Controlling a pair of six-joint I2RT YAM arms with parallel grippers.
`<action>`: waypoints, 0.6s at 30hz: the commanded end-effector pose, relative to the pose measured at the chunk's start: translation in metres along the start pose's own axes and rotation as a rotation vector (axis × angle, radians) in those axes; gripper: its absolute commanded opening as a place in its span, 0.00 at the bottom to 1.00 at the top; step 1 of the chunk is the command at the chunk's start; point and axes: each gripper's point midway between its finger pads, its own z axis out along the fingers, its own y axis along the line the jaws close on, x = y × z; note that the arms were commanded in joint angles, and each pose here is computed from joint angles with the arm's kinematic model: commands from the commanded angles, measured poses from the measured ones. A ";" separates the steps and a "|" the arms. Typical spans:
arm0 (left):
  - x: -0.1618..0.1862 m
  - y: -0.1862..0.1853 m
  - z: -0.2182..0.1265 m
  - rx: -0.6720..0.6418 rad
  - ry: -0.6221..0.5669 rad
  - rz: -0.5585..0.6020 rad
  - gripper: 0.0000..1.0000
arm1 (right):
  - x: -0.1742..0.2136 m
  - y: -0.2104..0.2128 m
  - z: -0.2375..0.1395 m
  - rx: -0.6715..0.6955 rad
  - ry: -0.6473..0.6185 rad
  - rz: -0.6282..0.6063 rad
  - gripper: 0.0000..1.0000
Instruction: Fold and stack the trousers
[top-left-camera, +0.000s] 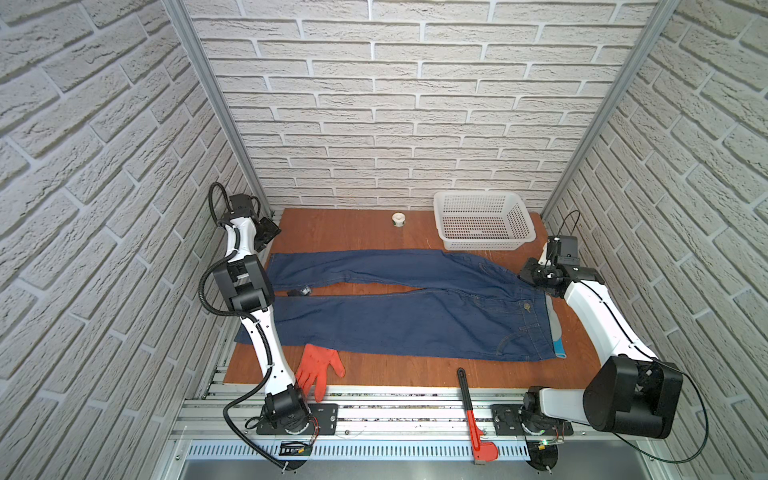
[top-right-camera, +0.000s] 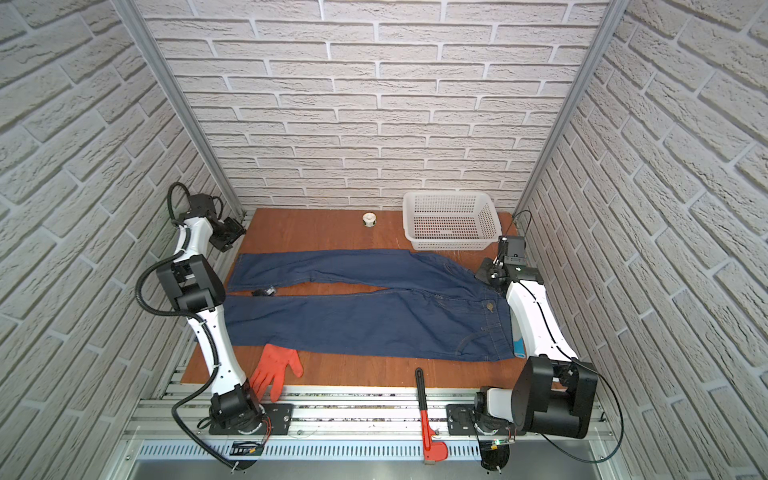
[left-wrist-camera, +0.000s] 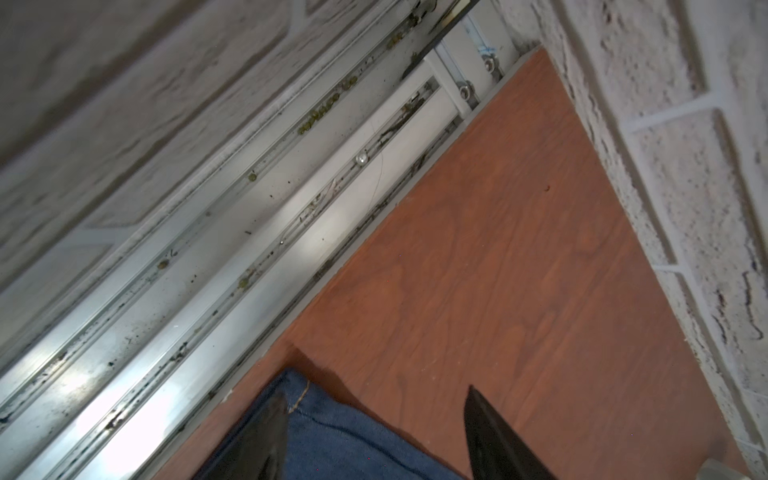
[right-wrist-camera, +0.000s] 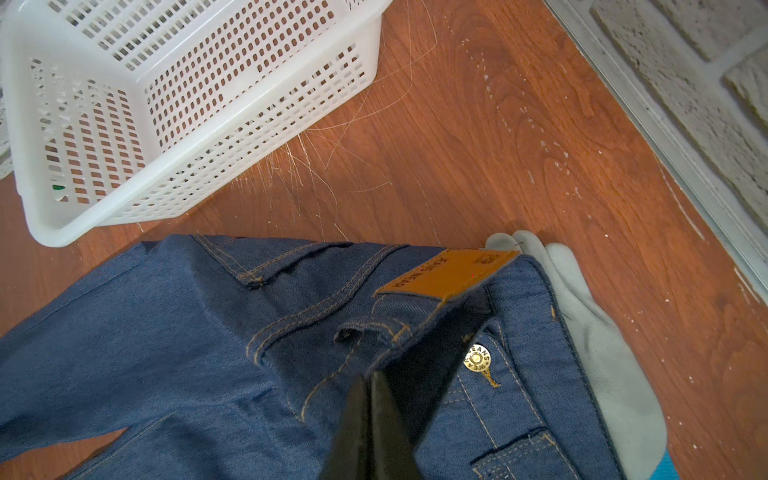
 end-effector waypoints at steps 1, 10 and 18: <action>0.017 0.018 0.022 -0.099 0.067 0.026 0.66 | -0.001 0.002 0.005 -0.011 -0.001 0.006 0.05; 0.036 0.032 0.040 -0.175 0.130 0.085 0.63 | 0.001 0.005 0.010 -0.025 0.013 0.009 0.05; 0.055 0.053 0.035 -0.223 0.190 0.105 0.57 | 0.004 0.004 0.013 -0.028 0.018 0.006 0.06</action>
